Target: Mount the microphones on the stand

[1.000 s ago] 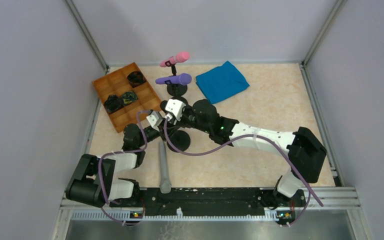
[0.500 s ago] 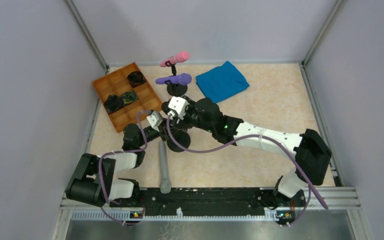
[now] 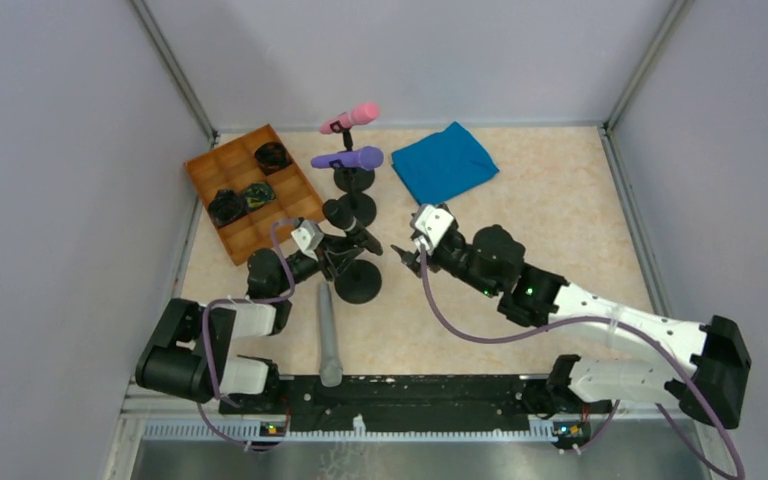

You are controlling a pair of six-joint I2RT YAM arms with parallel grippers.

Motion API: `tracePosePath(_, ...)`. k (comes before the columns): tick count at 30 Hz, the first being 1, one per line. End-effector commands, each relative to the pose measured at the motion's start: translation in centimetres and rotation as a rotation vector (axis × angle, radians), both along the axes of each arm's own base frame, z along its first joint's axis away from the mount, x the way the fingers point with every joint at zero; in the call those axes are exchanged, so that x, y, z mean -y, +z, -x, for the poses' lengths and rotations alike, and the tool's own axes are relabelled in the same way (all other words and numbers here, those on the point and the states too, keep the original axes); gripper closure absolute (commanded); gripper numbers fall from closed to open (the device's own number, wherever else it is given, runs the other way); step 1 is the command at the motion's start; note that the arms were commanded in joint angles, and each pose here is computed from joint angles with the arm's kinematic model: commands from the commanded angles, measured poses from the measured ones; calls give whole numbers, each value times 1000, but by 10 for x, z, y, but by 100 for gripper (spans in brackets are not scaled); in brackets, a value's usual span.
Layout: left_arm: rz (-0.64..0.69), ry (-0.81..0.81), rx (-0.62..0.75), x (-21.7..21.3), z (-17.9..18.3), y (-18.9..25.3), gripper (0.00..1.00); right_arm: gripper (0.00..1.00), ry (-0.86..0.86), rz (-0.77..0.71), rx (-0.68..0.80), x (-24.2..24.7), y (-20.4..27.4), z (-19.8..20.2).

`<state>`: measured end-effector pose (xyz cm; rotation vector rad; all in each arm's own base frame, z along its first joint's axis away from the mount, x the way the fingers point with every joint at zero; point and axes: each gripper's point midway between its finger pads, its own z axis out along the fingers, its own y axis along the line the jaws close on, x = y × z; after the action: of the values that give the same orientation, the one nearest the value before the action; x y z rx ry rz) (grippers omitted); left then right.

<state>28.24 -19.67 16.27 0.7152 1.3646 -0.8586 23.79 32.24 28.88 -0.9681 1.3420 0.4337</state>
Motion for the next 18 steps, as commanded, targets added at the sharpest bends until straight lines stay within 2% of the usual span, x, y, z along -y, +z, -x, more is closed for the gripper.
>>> tracePosePath(1,78,-17,97,12,-5,33,100,33,-79,-46,-11,24,-4,-1)
tracePosePath(7,77,-40,140,38,-24,41,100,33,-115,-55,-10,43,-10,4)
tracePosePath(18,192,-28,251,50,-65,57,100,33,-157,-38,-4,66,-17,9)
